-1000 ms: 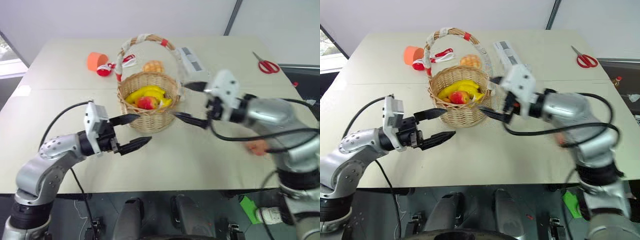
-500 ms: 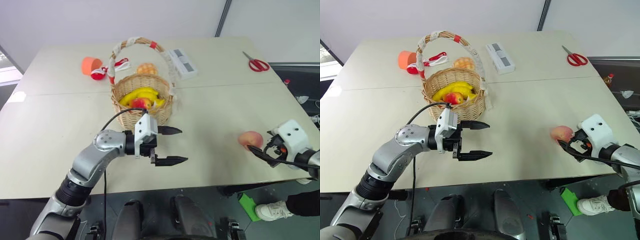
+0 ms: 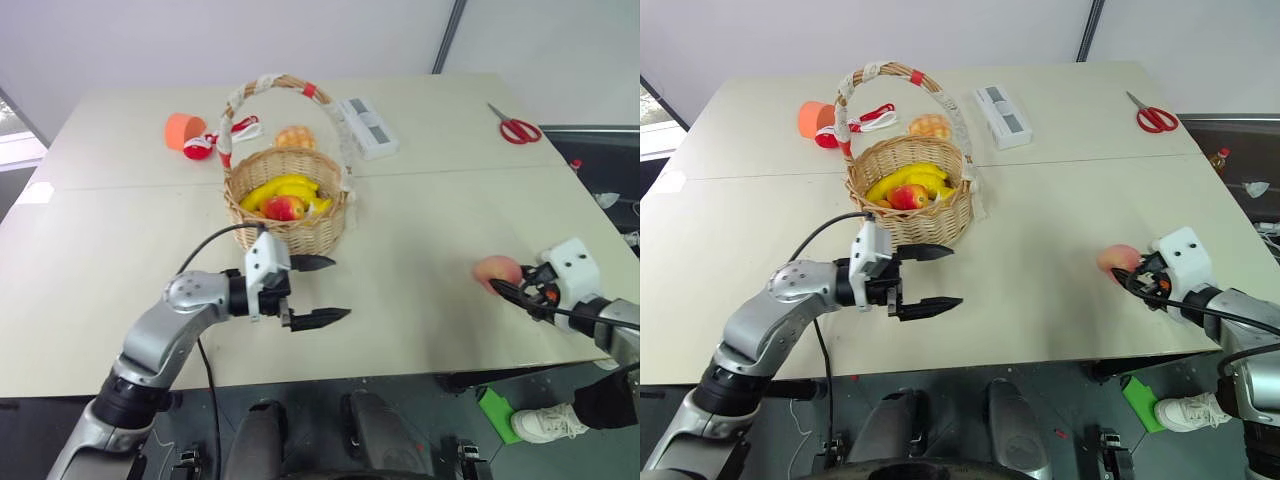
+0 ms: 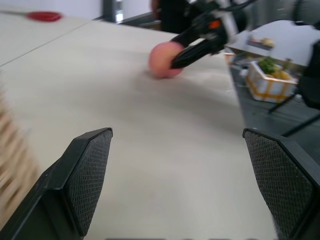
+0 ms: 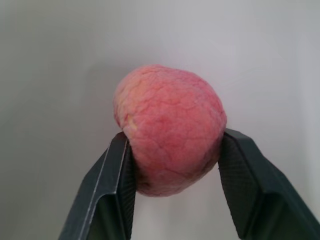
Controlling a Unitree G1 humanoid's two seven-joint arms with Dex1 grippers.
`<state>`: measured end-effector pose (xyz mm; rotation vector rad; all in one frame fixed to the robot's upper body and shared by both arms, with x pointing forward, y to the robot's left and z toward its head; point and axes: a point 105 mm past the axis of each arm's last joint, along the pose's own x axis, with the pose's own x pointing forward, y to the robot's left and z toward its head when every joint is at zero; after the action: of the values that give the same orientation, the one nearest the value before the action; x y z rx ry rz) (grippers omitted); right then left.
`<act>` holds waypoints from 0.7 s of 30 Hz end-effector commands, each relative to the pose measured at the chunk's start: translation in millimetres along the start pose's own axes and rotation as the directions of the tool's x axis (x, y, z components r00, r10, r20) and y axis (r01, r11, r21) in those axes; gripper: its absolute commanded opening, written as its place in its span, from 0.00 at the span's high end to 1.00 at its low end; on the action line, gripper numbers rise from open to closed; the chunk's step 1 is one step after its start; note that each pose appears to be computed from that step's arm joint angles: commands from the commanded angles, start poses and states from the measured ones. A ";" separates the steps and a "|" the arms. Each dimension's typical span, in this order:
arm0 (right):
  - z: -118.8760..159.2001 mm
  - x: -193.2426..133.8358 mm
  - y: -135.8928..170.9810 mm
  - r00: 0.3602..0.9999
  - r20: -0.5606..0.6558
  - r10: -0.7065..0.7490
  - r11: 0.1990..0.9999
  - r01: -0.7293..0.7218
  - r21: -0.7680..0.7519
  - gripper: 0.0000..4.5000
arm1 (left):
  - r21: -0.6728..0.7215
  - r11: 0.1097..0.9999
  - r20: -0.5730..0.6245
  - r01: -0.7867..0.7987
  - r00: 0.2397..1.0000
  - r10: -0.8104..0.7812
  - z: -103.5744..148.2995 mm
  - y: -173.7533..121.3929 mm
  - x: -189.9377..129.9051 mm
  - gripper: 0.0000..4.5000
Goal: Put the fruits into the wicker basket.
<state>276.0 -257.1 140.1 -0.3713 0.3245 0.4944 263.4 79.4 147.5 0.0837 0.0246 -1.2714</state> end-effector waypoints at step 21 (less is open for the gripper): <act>218.1 133.0 130.8 0.846 0.491 0.209 0.977 -0.167 -0.130 0.20 | -0.060 0.958 0.099 -0.280 0.953 0.285 25.1 9.6 -61.7 0.00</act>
<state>372.3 -8.1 219.8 -0.2857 -0.0523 0.7776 257.9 143.2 168.5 -0.0348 -0.0159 -0.9727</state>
